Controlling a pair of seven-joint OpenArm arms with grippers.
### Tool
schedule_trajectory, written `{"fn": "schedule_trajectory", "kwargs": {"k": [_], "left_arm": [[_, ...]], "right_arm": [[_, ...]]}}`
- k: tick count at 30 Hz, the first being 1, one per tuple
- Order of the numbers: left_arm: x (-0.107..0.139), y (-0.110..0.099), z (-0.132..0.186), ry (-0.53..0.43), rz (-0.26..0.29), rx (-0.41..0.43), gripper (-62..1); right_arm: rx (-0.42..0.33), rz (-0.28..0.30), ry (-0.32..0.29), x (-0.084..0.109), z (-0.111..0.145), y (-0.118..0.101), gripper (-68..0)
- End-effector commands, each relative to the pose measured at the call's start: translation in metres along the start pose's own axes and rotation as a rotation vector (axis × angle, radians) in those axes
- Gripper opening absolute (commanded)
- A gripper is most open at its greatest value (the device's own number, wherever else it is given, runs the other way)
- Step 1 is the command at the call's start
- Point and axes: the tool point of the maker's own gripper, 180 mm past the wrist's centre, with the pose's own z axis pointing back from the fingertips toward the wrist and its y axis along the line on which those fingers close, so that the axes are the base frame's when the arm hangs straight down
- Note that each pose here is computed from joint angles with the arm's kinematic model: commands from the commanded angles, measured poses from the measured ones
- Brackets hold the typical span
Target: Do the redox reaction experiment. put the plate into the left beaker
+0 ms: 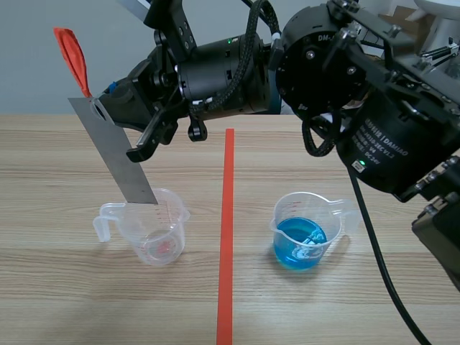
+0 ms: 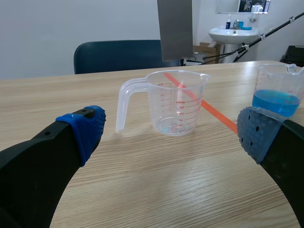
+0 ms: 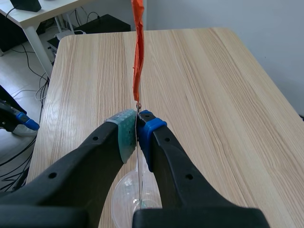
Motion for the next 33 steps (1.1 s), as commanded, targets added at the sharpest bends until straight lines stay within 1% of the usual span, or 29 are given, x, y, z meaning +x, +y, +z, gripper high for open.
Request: {"fn": "schedule_trajectory", "kwargs": {"k": [1,19,22,27,31,33], "left_arm": [[0.007,0.003,-0.004,-0.037,-0.014,0.0,-2.6],[0.007,0.003,-0.004,-0.037,-0.014,0.0,-2.6],[0.007,0.003,-0.004,-0.037,-0.014,0.0,-2.6],[0.007,0.003,-0.004,-0.037,-0.014,0.0,-2.6],[0.007,0.003,-0.004,-0.037,-0.014,0.0,-2.6],[0.008,0.003,-0.004,-0.038,-0.014,0.0,-2.6]], "right_arm": [[-0.002,0.018,-0.037,0.014,0.002,-0.002,-66.9],[-0.002,0.014,-0.047,0.014,0.002,-0.001,-66.9],[-0.001,0.006,-0.043,0.011,0.002,0.001,-66.9],[-0.01,0.018,-0.048,0.01,0.001,0.0,-66.9],[-0.014,0.015,-0.043,0.005,0.001,0.002,-66.9],[-0.017,0.015,-0.052,0.005,0.002,0.002,-66.9]]}}
